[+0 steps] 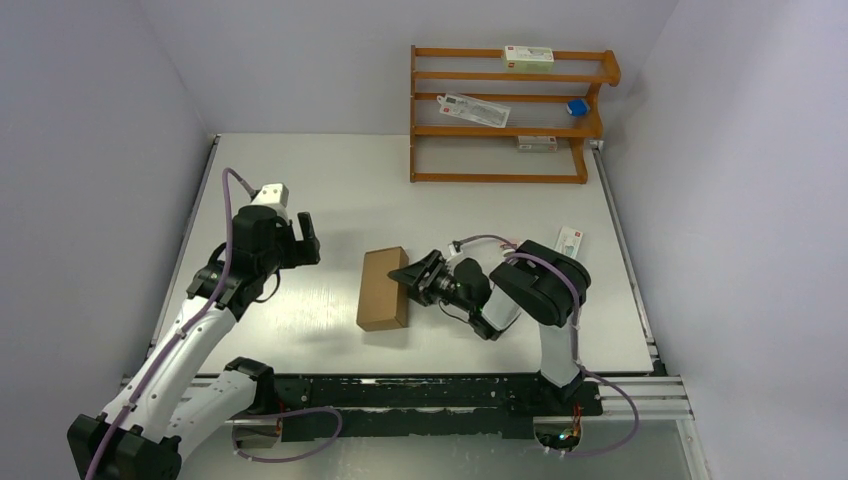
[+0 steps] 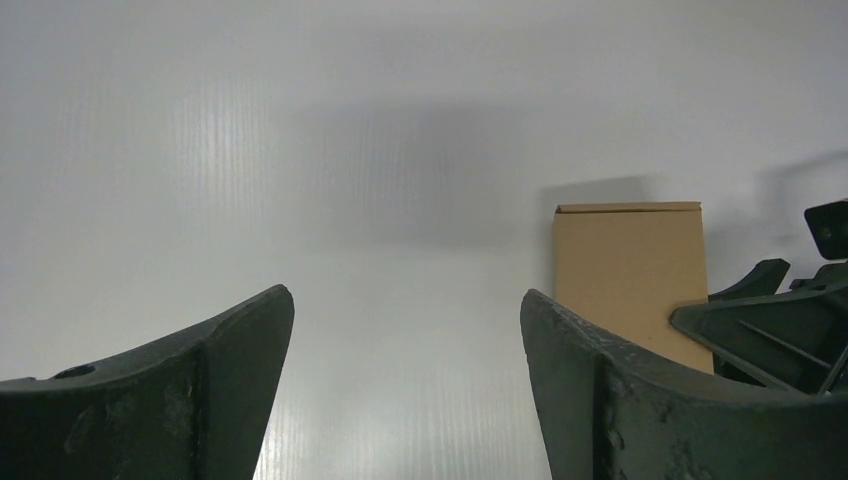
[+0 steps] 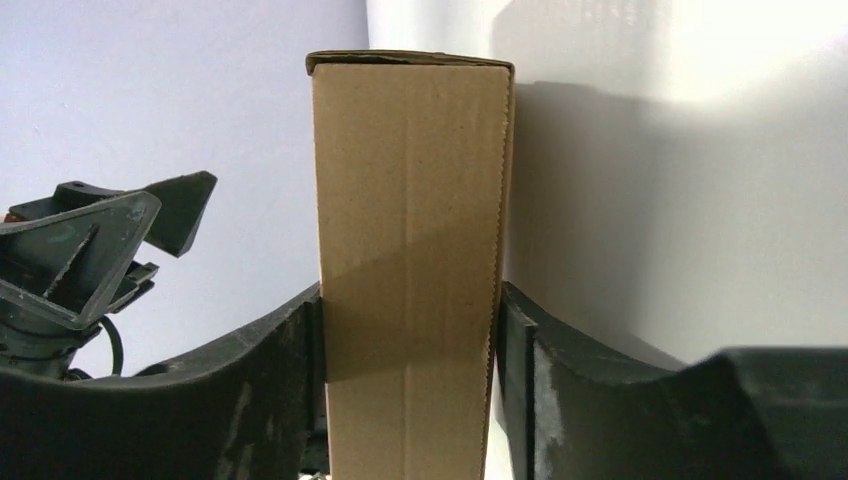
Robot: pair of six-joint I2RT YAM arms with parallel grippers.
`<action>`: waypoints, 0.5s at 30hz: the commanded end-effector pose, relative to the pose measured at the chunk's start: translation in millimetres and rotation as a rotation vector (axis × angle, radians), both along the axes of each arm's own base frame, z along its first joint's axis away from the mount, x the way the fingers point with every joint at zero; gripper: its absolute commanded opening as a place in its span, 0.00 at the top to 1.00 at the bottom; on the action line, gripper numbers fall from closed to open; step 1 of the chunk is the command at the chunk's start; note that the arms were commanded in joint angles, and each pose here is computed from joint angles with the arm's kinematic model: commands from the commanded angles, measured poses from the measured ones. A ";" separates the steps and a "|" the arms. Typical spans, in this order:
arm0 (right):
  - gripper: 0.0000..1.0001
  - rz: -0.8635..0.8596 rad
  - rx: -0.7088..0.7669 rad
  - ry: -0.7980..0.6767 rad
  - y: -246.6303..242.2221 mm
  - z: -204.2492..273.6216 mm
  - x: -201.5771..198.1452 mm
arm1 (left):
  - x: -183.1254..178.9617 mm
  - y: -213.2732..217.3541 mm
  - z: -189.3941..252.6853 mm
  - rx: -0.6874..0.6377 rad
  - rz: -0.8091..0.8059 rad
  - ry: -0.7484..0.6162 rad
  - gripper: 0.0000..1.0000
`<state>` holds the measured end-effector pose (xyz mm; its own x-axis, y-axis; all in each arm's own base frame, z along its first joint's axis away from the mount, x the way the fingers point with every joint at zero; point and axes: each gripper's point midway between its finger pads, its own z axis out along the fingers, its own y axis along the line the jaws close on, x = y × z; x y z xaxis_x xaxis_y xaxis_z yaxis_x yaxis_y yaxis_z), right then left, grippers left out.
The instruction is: Fold the paper box
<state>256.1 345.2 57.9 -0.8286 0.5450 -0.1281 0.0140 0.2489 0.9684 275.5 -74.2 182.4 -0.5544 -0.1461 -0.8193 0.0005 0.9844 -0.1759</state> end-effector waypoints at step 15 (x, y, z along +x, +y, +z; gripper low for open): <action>0.00 -0.057 -0.500 0.056 -65.0 -57.0 -18.5 | 1.7 -8.1 5.0 -0.022 -0.061 -0.028 0.11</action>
